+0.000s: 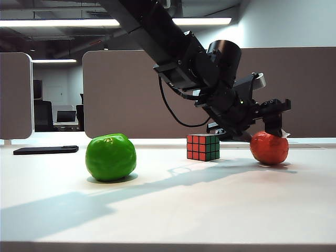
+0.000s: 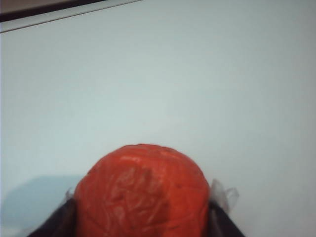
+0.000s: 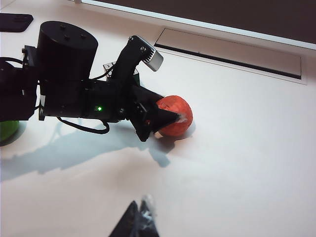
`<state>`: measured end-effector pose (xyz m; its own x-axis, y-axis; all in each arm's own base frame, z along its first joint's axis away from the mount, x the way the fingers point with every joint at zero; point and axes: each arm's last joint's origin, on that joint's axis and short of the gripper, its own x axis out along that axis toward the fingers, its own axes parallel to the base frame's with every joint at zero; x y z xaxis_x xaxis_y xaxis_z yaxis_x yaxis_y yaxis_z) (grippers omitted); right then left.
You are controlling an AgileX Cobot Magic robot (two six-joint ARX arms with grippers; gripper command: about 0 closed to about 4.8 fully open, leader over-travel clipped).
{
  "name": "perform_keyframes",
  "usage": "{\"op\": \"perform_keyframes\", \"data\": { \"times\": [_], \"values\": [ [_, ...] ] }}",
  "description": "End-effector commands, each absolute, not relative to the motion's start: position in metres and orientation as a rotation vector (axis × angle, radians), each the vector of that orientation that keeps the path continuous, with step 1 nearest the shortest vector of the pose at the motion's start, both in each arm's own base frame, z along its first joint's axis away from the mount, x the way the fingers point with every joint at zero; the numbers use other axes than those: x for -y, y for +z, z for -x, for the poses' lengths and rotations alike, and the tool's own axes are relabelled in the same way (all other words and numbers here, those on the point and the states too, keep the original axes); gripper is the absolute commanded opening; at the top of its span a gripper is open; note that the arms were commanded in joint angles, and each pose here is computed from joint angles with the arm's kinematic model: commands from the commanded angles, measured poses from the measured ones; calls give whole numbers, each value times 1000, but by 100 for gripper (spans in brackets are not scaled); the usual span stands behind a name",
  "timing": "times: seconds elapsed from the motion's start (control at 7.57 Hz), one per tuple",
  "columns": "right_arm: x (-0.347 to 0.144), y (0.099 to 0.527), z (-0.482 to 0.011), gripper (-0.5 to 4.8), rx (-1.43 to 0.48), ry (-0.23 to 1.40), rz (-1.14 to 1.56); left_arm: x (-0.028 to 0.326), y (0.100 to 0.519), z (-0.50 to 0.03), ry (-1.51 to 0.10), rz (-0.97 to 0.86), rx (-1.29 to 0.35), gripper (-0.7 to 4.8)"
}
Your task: Move all the fruits on the tabletop near the face of the Rubik's cube that has the color most similar to each fruit.
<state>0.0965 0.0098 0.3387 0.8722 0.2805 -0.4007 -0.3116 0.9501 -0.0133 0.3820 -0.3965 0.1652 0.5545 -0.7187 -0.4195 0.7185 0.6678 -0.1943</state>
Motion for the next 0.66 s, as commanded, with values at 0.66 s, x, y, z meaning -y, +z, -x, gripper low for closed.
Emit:
{"op": "perform_keyframes", "data": {
  "times": [0.66],
  "values": [
    [-10,340,-95,-1,-402,306,79,383,168,-372,-760,-60,-701,306]
  ]
}}
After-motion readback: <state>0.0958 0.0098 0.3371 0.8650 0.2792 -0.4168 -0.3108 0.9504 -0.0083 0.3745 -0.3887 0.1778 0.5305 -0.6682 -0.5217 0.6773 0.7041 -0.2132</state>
